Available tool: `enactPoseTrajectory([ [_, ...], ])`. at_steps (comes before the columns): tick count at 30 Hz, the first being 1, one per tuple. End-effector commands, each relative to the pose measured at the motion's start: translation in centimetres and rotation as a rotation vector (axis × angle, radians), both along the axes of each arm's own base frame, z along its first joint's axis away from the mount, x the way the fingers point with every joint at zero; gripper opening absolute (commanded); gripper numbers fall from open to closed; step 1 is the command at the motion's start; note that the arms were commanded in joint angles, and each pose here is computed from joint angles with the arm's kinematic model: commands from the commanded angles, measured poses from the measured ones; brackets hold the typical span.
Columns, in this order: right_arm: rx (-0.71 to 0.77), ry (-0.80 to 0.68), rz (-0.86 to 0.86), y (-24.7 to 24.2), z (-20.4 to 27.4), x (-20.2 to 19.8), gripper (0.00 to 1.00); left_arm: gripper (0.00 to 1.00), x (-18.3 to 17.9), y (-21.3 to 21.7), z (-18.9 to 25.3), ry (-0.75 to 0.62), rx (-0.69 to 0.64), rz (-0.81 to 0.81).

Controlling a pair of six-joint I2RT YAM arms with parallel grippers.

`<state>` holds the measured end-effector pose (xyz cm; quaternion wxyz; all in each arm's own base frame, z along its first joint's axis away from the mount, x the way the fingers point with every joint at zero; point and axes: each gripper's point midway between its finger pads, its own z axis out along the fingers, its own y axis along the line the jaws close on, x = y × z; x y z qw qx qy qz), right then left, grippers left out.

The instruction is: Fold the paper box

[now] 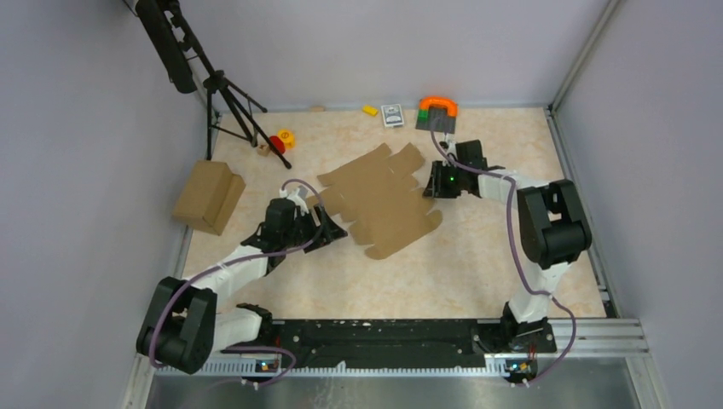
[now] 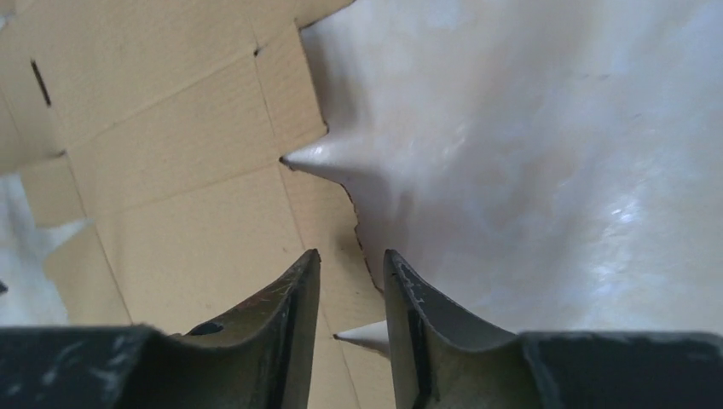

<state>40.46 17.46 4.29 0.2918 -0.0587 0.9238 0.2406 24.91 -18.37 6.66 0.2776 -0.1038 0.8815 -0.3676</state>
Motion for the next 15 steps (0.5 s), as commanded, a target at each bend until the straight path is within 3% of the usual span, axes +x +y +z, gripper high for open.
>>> enactPoseTrajectory([
  [1,0.076,-0.027,0.091,1.9,1.6,-1.9,0.31,0.72,1.8,0.3,1.2,-0.052,0.025,-0.006],
  [3,0.077,-0.026,0.084,1.8,1.8,-2.8,0.26,0.72,2.0,0.5,1.1,-0.049,0.013,-0.006],
  [9,0.109,-0.032,0.067,1.7,3.3,-5.7,0.22,0.71,2.0,-0.6,0.0,-0.001,-0.043,-0.052],
  [15,0.124,-0.014,0.025,1.5,3.5,-8.4,0.21,0.60,2.4,-1.6,-1.8,0.106,-0.048,-0.103],
])
